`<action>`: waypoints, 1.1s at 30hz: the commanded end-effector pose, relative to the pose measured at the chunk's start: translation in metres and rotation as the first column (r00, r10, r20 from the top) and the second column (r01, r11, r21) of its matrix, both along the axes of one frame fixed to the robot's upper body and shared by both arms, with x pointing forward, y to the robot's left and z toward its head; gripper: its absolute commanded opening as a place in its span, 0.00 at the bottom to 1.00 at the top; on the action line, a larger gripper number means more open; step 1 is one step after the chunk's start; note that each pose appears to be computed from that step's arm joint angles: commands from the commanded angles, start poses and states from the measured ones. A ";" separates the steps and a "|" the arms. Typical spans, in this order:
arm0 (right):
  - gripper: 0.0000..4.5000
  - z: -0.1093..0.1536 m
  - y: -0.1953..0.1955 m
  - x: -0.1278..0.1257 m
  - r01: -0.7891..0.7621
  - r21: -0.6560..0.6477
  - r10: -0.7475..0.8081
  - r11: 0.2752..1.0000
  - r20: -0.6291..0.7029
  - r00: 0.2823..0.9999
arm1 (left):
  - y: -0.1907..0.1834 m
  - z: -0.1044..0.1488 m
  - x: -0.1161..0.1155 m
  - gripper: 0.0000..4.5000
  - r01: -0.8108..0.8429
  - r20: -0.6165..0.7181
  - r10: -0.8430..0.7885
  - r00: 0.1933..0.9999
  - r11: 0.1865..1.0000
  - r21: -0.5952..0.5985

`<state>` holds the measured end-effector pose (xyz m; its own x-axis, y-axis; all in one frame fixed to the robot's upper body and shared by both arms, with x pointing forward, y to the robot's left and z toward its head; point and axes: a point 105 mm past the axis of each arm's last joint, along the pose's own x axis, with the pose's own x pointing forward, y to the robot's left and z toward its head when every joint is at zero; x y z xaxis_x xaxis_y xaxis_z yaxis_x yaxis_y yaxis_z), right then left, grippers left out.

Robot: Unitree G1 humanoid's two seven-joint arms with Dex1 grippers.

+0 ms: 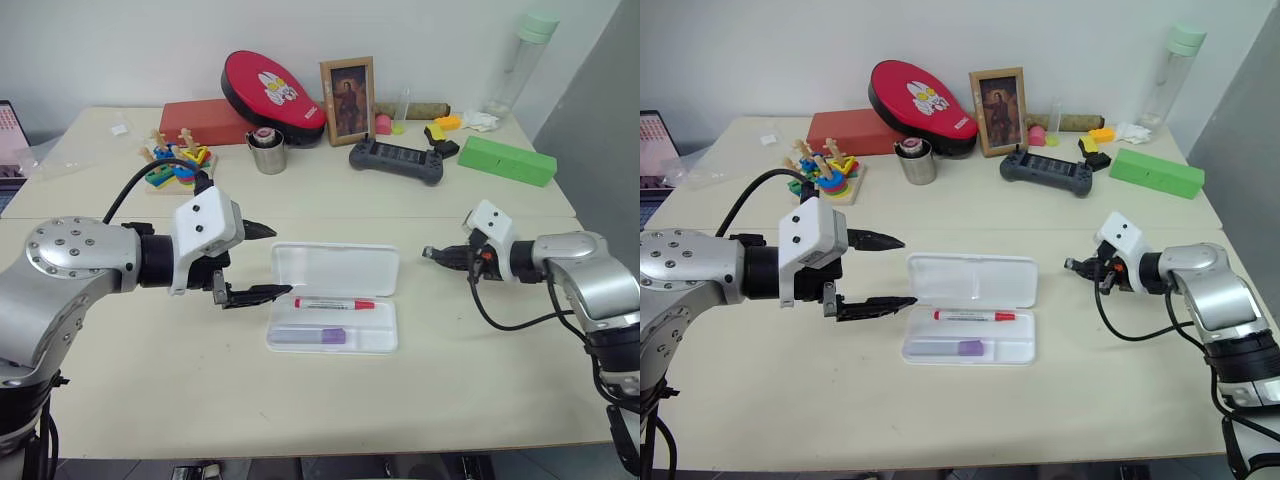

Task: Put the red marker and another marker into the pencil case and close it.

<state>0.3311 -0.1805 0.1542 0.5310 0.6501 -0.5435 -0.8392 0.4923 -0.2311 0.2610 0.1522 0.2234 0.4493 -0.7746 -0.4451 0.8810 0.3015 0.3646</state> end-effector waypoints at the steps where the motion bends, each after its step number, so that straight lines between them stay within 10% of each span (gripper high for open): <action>1: 0.05 0.029 0.019 -0.030 -0.180 0.017 0.179 0.984 0.044 0.983 | 0.001 0.007 -0.009 1.00 0.033 0.014 -0.033 0.999 0.999 0.004; 33: 0.05 -0.027 0.093 -0.084 -0.360 0.060 0.365 0.931 -0.106 0.925 | 0.006 -0.010 -0.006 1.00 0.119 -0.052 -0.115 0.992 0.989 0.087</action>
<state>0.2489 -0.0929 0.1239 0.1819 0.8051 -0.5645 -0.9827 0.1688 -0.0759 0.2539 0.1582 0.2065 0.3220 -0.7806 -0.5357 0.9356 0.1759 0.3061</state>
